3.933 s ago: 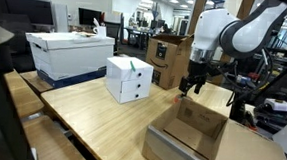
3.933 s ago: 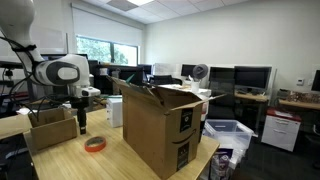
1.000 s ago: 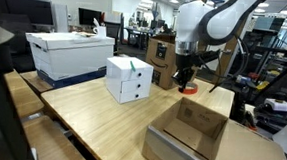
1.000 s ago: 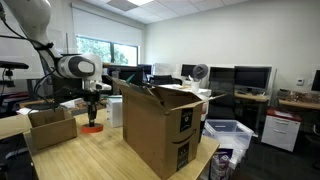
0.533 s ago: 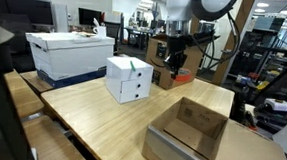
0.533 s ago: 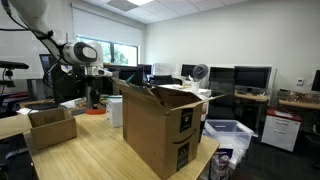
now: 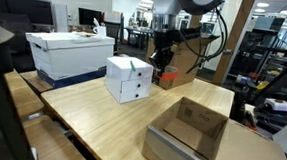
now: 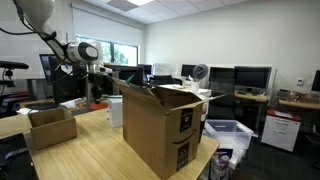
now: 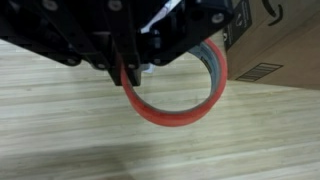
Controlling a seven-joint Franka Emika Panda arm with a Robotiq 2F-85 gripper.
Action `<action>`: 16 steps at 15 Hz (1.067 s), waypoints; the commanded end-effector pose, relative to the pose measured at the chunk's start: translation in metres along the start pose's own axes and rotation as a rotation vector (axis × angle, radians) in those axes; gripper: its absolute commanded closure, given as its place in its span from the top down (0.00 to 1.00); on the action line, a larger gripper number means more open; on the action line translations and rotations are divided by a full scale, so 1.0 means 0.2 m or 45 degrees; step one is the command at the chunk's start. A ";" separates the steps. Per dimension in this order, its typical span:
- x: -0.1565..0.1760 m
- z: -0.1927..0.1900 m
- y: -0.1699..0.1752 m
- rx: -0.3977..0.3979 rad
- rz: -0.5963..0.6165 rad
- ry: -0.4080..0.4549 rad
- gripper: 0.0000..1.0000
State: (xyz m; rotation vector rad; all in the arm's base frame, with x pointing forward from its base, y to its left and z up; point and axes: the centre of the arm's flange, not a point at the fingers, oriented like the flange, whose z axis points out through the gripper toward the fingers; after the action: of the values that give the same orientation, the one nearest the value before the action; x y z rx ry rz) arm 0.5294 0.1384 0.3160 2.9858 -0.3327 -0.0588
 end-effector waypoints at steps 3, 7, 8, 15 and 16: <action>0.19 -0.04 -0.16 0.002 -0.015 0.029 0.06; 0.28 -0.13 -0.12 0.002 0.034 0.047 0.06; 0.29 -0.16 -0.10 -0.004 0.046 0.042 0.06; 0.40 -0.28 -0.01 0.023 0.112 0.061 0.06; 0.41 -0.28 -0.01 0.024 0.118 0.059 0.06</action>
State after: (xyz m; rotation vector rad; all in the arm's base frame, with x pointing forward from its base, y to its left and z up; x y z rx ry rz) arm 0.6058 0.1289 0.3707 2.9750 -0.4346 0.0317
